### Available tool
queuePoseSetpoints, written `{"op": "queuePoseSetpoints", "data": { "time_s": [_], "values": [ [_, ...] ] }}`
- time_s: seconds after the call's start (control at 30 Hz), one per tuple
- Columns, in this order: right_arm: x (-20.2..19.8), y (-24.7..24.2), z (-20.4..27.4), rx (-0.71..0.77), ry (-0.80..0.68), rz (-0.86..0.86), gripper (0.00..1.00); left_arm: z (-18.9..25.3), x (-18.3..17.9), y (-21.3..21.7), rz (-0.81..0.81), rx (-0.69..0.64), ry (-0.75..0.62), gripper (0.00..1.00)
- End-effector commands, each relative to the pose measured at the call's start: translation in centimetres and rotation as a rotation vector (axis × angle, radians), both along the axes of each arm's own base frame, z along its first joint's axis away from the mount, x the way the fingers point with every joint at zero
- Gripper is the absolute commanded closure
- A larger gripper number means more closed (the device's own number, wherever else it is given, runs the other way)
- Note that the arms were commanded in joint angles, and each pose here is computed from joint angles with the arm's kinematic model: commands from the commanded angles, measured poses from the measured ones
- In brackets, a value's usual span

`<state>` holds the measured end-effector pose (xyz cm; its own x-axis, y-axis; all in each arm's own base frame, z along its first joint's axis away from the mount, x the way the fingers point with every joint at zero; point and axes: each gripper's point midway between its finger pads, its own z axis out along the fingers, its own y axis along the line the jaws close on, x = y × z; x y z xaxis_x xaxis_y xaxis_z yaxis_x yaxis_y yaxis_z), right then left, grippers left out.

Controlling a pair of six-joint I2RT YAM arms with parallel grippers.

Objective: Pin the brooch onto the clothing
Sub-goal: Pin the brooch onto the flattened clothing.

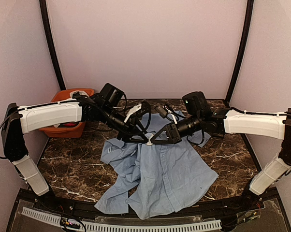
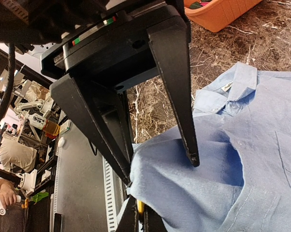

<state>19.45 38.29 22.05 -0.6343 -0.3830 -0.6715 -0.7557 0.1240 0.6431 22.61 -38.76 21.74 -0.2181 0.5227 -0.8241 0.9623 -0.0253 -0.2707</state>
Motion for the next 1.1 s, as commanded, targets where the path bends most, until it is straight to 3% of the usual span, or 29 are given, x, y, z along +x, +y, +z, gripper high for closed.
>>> {"op": "queuePoseSetpoints", "data": {
  "time_s": [0.0,0.6,1.07],
  "values": [
    [-0.4,0.4,1.0,0.037,-0.028,0.035,1.00,1.7,-0.8,0.6,-0.037,-0.027,-0.024,0.58],
    [-0.5,0.4,1.0,0.035,-0.025,0.037,1.00,2.8,-0.4,0.2,-0.048,-0.094,0.025,0.58],
    [-0.3,0.6,1.1,0.034,-0.027,0.036,1.00,1.9,-0.4,-0.3,-0.047,-0.051,0.029,0.59]
  ]
}}
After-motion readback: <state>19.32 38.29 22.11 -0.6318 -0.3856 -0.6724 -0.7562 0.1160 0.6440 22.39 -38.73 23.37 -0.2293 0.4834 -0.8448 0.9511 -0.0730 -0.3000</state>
